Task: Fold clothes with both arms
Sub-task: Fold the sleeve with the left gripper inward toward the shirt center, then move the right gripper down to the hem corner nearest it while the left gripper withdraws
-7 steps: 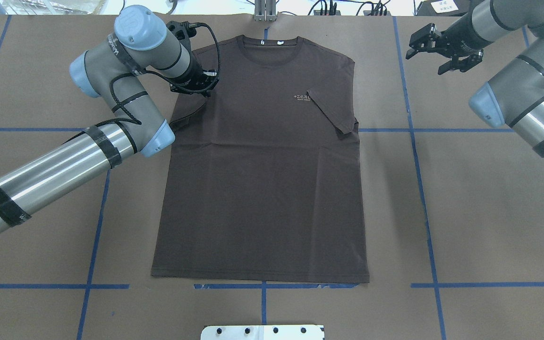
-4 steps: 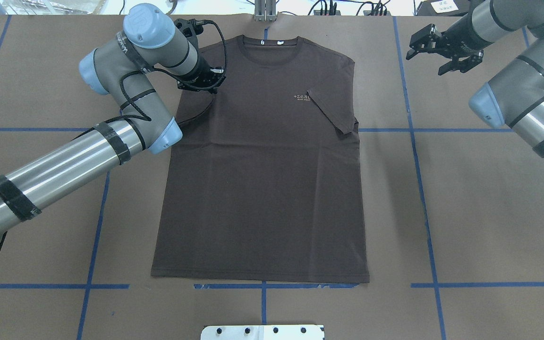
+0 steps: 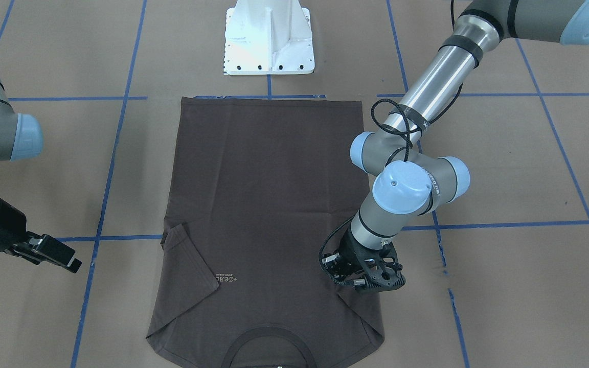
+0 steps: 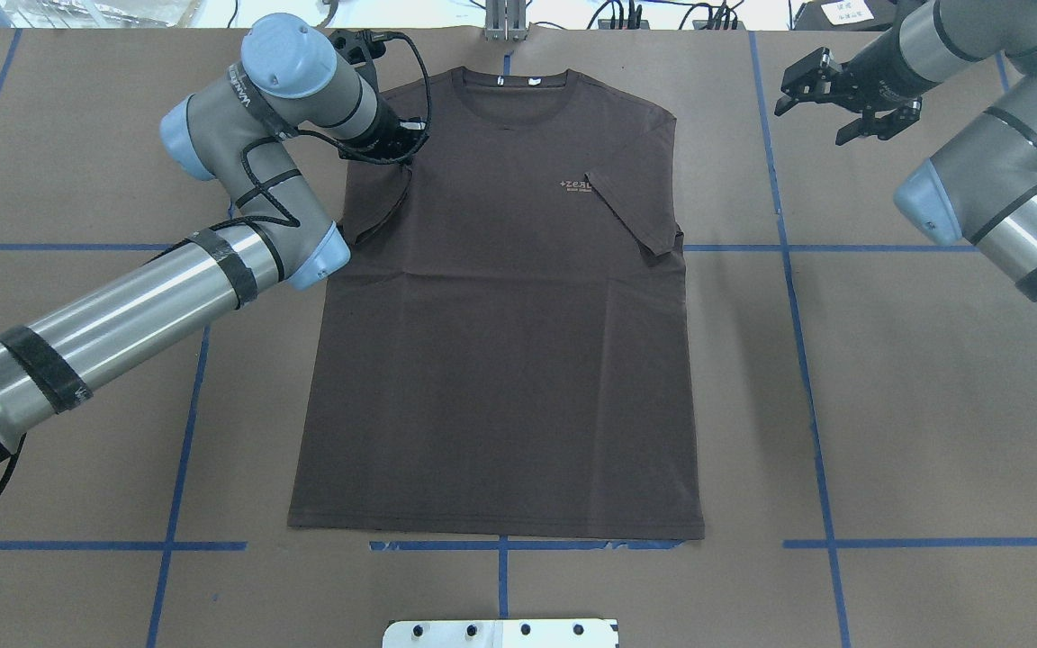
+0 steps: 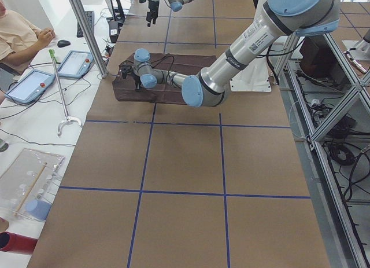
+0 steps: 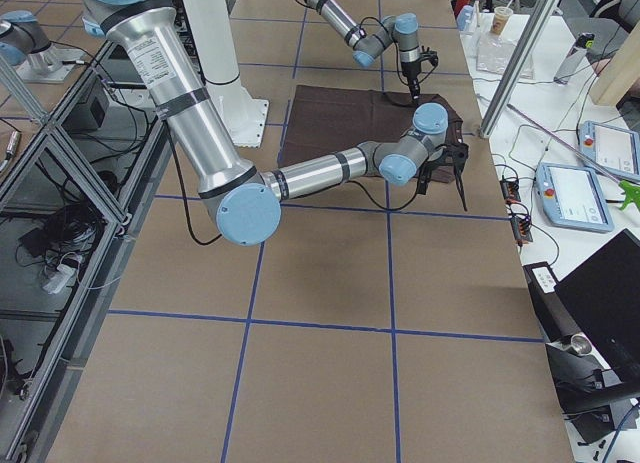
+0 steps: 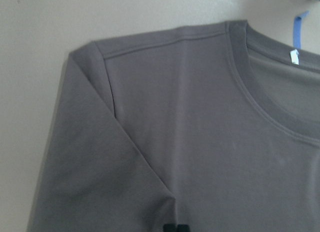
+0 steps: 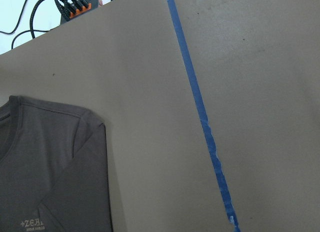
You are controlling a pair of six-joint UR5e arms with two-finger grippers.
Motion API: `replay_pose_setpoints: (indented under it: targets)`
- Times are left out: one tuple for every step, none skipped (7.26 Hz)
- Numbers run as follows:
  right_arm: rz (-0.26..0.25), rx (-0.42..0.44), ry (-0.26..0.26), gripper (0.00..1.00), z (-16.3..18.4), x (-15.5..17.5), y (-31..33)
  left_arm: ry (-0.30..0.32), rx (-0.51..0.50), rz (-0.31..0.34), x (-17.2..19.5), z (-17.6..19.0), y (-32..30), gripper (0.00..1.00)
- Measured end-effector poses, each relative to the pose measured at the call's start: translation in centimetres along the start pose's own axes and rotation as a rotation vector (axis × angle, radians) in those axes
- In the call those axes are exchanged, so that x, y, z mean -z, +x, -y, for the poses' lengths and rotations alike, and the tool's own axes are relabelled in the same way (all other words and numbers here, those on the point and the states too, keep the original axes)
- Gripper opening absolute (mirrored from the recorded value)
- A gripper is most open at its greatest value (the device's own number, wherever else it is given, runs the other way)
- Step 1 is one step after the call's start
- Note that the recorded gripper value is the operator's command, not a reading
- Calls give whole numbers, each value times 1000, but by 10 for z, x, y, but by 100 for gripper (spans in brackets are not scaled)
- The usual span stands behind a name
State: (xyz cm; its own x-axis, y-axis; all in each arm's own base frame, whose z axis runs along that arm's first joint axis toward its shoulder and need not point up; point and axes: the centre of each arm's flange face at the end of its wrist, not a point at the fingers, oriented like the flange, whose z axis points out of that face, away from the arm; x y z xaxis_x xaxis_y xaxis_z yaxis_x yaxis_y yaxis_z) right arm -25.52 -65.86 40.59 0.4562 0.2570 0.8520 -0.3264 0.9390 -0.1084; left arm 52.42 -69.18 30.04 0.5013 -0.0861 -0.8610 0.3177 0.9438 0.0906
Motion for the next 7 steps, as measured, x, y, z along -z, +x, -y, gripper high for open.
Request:
replay_pose_setpoints:
  targets:
    - [0, 0, 0, 100, 0, 0, 0, 5, -2, -3, -1, 0, -1, 72]
    - [1, 1, 0, 100, 0, 0, -1, 7, -5, -7, -1, 0, 0, 81]
    - [3, 3, 1, 100, -1, 1, -2, 8, -8, -13, 1, -1, 2, 85]
    - [8, 5, 2, 100, -1, 4, -4, 13, -14, -30, 9, -2, 5, 85]
    - [11, -3, -1, 100, -8, 6, -2, 20, -23, -58, 22, -7, 5, 84]
    - [15, -35, -12, 100, -29, 9, 5, 23, -36, -92, 39, -17, -1, 84]
    - [20, -77, -32, 100, -65, 17, 12, 14, -50, -130, 61, -33, -14, 84]
